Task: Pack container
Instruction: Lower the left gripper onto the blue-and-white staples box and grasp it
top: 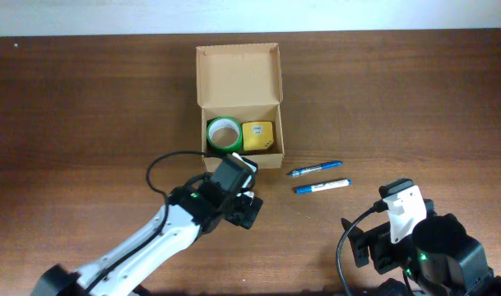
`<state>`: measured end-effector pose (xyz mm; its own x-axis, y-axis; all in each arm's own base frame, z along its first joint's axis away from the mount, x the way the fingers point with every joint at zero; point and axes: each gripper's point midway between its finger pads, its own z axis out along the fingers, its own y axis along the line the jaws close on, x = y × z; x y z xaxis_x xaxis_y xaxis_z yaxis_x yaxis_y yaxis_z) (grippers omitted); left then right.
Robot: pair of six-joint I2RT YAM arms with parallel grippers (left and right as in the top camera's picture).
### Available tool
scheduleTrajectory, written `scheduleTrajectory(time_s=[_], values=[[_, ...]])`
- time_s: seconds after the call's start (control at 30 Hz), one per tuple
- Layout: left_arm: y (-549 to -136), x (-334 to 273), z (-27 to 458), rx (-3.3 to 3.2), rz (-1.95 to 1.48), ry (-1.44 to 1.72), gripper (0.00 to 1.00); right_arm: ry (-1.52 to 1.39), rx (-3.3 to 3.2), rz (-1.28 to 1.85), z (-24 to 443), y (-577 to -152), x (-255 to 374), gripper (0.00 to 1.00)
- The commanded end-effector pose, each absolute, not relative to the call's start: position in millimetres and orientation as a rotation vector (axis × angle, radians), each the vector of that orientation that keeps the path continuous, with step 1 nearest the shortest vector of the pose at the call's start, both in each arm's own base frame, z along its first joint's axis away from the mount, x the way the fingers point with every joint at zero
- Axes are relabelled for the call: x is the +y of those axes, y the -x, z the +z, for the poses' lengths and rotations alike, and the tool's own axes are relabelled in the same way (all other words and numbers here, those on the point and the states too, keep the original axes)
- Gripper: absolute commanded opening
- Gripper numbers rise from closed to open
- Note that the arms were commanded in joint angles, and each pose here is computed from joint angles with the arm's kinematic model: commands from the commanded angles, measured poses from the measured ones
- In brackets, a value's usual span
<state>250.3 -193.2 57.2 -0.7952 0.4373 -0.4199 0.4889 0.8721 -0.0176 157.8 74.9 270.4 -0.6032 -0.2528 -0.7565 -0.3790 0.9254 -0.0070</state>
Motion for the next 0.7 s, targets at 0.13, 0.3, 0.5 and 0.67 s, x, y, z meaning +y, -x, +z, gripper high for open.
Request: scheduleTrajectory(time_s=[0.13, 0.3, 0.5, 0.67], values=[[-256.5, -192.5, 41.5, 2.673, -0.136, -0.563, 1.0, 0.447, 2.234, 0.177, 271.9, -158.4, 72.5, 0.99], [-262.4, -197.4, 37.9, 2.638, -0.163, -0.542, 1.0, 0.447, 2.234, 0.177, 271.9, -158.4, 72.5, 0.99], [-259.8, -196.5, 28.2, 2.628, -0.176, -0.515, 1.0, 0.447, 2.234, 0.177, 271.9, -158.4, 72.5, 0.99], [-258.5, -198.8, 28.1, 2.594, -0.113, -0.531, 1.0, 0.447, 2.233, 0.177, 272.0, -158.4, 72.5, 0.99]])
